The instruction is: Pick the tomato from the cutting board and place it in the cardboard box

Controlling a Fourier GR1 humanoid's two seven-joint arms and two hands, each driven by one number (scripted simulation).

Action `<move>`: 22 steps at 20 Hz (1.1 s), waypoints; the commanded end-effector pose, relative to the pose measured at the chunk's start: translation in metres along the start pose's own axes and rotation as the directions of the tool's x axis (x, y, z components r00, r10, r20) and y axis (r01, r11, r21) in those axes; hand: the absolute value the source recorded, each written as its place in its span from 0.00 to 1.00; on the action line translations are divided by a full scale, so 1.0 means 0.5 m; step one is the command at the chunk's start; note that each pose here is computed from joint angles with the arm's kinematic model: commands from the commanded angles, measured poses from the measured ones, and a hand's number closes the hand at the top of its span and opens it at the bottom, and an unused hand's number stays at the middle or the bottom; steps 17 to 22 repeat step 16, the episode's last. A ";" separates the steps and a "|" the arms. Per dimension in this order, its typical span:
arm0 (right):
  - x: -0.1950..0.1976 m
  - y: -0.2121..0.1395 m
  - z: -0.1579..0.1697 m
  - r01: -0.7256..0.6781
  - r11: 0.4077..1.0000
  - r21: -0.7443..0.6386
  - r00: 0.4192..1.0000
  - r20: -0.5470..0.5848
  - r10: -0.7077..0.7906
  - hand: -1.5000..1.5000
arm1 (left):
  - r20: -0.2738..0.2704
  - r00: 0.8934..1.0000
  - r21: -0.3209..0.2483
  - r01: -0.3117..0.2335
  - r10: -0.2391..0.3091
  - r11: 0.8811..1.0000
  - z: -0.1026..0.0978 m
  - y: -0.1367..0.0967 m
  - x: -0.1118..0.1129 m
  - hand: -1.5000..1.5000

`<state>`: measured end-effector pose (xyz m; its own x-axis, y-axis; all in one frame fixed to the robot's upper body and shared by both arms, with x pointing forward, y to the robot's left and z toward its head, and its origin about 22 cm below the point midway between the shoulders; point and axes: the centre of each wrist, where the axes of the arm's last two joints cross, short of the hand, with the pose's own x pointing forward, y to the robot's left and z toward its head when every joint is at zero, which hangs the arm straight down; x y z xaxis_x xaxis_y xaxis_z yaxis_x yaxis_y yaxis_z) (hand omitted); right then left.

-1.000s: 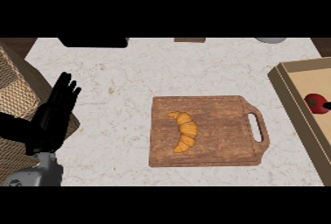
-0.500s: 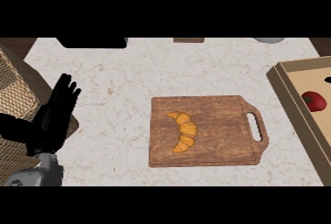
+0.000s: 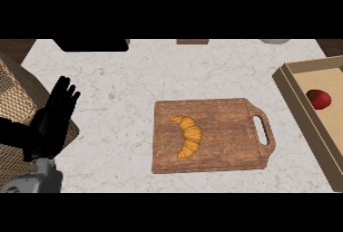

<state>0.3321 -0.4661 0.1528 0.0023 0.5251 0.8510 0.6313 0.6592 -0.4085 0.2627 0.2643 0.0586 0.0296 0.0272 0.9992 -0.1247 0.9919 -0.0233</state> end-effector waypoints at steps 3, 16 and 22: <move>-0.006 -0.096 0.004 0.199 0.978 -0.060 0.980 -0.003 -0.199 0.00 | -0.003 1.000 0.018 -0.001 0.001 1.000 -0.018 -0.014 -0.029 0.50; -0.169 -0.238 0.106 0.211 0.964 -0.164 0.977 0.016 -0.212 0.00 | 0.018 1.000 -0.005 -0.003 0.003 1.000 -0.002 -0.019 0.001 0.50; -0.169 -0.238 0.106 0.211 0.964 -0.164 0.977 0.016 -0.212 0.00 | 0.018 1.000 -0.005 -0.003 0.003 1.000 -0.002 -0.019 0.001 0.50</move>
